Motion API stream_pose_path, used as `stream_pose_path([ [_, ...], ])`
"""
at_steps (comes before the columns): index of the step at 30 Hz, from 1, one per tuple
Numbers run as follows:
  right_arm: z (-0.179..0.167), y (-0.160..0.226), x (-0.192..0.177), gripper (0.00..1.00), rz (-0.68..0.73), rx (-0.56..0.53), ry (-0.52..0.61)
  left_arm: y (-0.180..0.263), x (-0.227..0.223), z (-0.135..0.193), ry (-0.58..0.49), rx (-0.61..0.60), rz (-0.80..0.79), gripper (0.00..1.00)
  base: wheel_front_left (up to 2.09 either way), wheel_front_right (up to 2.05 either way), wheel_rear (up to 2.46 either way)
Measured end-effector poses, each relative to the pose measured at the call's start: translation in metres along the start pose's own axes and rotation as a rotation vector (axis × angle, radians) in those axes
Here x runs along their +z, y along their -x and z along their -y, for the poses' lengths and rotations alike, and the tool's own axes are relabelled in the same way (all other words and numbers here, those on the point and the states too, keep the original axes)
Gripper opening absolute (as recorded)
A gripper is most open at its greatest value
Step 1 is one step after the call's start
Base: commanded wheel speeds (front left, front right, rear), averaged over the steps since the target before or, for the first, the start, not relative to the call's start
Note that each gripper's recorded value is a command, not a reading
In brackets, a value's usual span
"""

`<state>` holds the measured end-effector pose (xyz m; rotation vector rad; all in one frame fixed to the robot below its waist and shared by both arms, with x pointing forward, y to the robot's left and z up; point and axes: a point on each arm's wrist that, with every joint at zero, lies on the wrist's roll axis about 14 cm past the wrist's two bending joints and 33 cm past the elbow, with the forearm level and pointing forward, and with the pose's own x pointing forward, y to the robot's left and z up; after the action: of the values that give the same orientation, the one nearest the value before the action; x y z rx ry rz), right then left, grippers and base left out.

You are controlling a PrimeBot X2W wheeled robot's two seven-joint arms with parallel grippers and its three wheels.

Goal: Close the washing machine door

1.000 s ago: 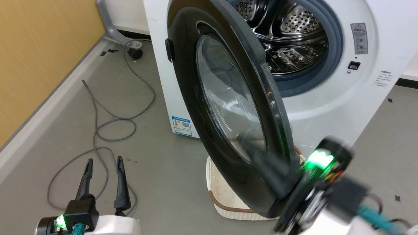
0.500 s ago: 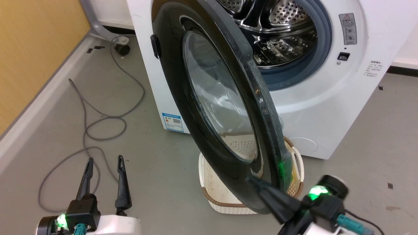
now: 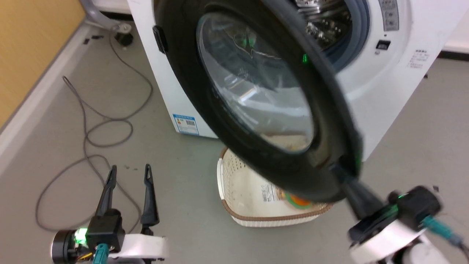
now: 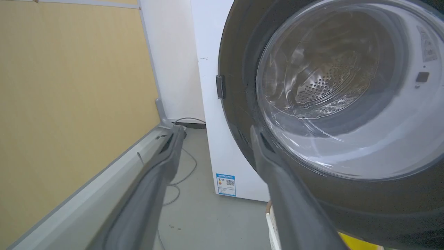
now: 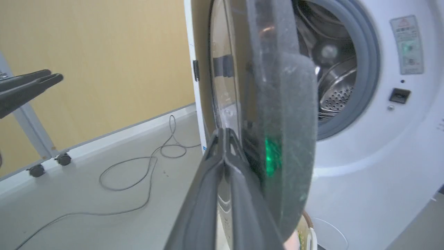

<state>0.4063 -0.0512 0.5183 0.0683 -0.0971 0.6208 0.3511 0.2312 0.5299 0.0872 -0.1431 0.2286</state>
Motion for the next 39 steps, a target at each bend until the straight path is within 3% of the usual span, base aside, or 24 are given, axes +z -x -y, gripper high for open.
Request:
stream_pose_path([
  [5, 0.047, -0.007, -0.007, 0.00, 0.000, -0.146, 0.001, -0.012, -0.005, 0.014, 0.007, -0.031, -0.009, 1.00, 0.00, 0.00, 0.00],
  [13, 0.108, -0.034, -0.021, 0.00, -0.011, -0.275, 0.005, -0.033, -0.020, 0.037, 0.013, -0.073, -0.036, 1.00, 0.00, 0.00, 0.00],
  [23, 0.163, -0.073, -0.039, 0.00, -0.054, -0.347, 0.024, -0.045, -0.037, 0.042, -0.009, -0.071, -0.067, 1.00, 0.00, 0.00, 0.00],
  [39, 0.214, -0.113, -0.044, 0.00, -0.112, -0.423, 0.055, -0.052, -0.043, 0.037, -0.020, -0.047, -0.080, 1.00, 0.00, 0.00, 0.00],
])
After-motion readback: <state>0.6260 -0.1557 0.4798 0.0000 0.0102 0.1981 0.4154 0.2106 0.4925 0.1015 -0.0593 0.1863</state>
